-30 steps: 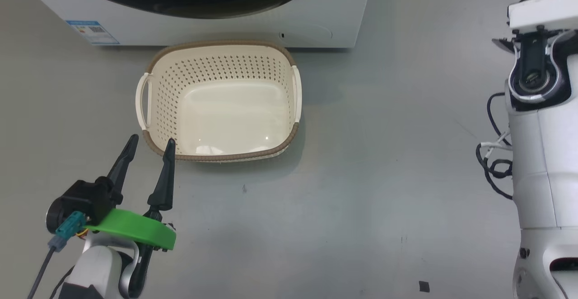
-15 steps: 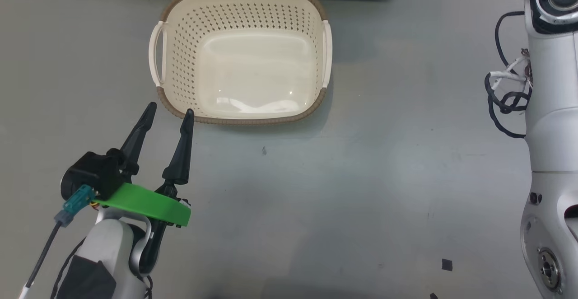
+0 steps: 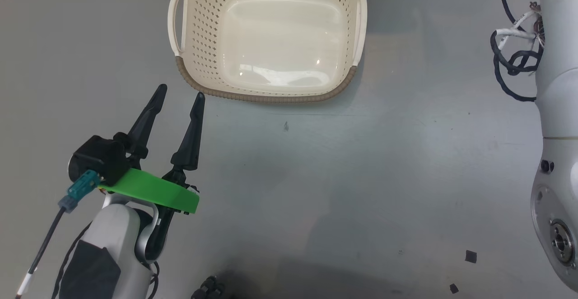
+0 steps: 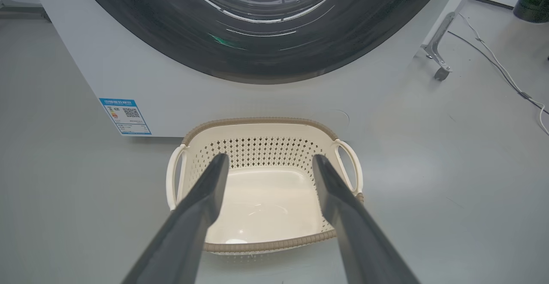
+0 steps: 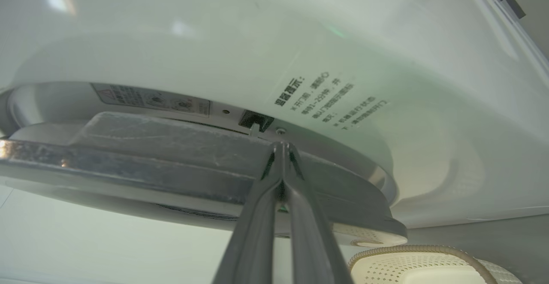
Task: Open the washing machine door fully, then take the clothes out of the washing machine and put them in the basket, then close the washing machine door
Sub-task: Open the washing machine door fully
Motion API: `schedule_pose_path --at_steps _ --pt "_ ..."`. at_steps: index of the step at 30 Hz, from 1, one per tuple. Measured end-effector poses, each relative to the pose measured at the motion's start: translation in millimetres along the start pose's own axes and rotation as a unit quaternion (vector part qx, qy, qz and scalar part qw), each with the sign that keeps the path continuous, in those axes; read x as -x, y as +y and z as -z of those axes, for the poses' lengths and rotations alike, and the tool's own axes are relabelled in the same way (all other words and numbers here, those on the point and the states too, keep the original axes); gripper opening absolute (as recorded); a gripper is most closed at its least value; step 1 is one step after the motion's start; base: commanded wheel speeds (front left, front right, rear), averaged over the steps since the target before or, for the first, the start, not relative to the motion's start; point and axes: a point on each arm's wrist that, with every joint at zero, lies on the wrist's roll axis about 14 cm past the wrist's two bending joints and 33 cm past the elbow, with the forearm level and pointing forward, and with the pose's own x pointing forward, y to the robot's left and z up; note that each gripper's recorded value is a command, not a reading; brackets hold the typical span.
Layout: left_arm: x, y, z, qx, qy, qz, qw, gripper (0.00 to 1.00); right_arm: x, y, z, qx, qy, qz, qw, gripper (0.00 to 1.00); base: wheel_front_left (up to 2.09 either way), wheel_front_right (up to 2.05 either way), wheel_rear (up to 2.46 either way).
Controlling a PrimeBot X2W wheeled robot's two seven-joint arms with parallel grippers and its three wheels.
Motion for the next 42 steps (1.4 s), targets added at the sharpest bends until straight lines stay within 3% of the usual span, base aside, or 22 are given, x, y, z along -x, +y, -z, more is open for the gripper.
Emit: schedule_pose_path --at_steps 12,21,42 --pt "0.6 12.9 11.5 0.007 0.016 -0.020 1.000 1.00 -22.9 -2.9 1.3 -0.019 0.008 -0.017 1.000 0.00 0.00 0.00 0.00" --pt "-5.7 15.4 4.7 0.002 0.007 -0.020 1.000 1.00 -26.1 -8.3 10.0 -0.069 0.033 -0.023 0.997 0.00 0.00 0.00 0.00" --pt "-13.2 8.4 -30.9 0.002 -0.045 -0.008 0.999 1.00 2.0 3.9 37.2 -0.129 0.115 -0.036 0.984 0.00 0.00 0.00 0.00"
